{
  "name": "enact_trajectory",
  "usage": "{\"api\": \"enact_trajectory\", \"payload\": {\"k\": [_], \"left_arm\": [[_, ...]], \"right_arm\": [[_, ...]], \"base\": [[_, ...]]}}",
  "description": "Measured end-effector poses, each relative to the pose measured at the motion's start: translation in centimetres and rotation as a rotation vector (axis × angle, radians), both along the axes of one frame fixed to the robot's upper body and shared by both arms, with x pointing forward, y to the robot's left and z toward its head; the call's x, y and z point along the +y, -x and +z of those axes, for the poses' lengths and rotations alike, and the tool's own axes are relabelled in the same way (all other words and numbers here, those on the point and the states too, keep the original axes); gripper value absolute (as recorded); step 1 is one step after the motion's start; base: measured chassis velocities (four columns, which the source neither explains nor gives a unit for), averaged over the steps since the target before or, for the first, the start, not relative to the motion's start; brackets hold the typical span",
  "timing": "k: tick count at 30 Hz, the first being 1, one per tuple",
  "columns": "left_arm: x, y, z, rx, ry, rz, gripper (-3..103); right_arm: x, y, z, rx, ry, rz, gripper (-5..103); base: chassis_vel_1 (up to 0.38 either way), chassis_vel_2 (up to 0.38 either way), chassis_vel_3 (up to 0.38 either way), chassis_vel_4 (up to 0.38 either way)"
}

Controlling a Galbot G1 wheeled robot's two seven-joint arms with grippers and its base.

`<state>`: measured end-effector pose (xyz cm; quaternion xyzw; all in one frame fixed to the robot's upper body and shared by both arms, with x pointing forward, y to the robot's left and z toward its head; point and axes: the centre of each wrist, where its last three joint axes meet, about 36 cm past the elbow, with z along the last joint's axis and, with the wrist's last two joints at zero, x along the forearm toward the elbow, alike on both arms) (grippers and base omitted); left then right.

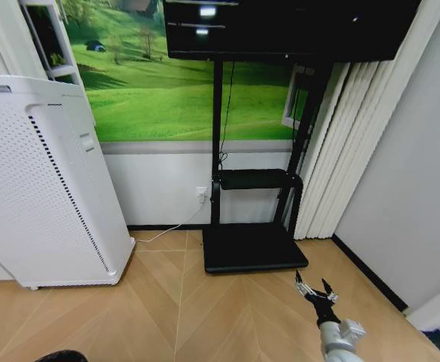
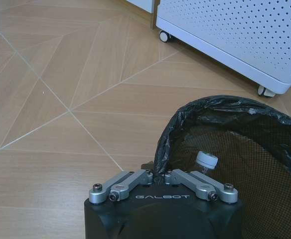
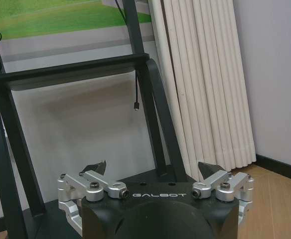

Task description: Pick up the trash bin and place the garbage on the floor into it.

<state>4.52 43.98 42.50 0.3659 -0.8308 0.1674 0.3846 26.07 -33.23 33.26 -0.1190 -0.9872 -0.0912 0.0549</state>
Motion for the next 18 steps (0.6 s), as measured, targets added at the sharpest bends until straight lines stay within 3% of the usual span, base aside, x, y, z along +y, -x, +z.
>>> {"api": "enact_trajectory", "payload": {"k": [18], "left_arm": [[2.1,-1.2,-1.4,0.01,-0.009,-0.004,4]], "right_arm": [[-1.2,-0.1,0.1,-0.007,0.012,-0.035,100]], "base": [[0.034,0.044,-0.034,-0.034]]}}
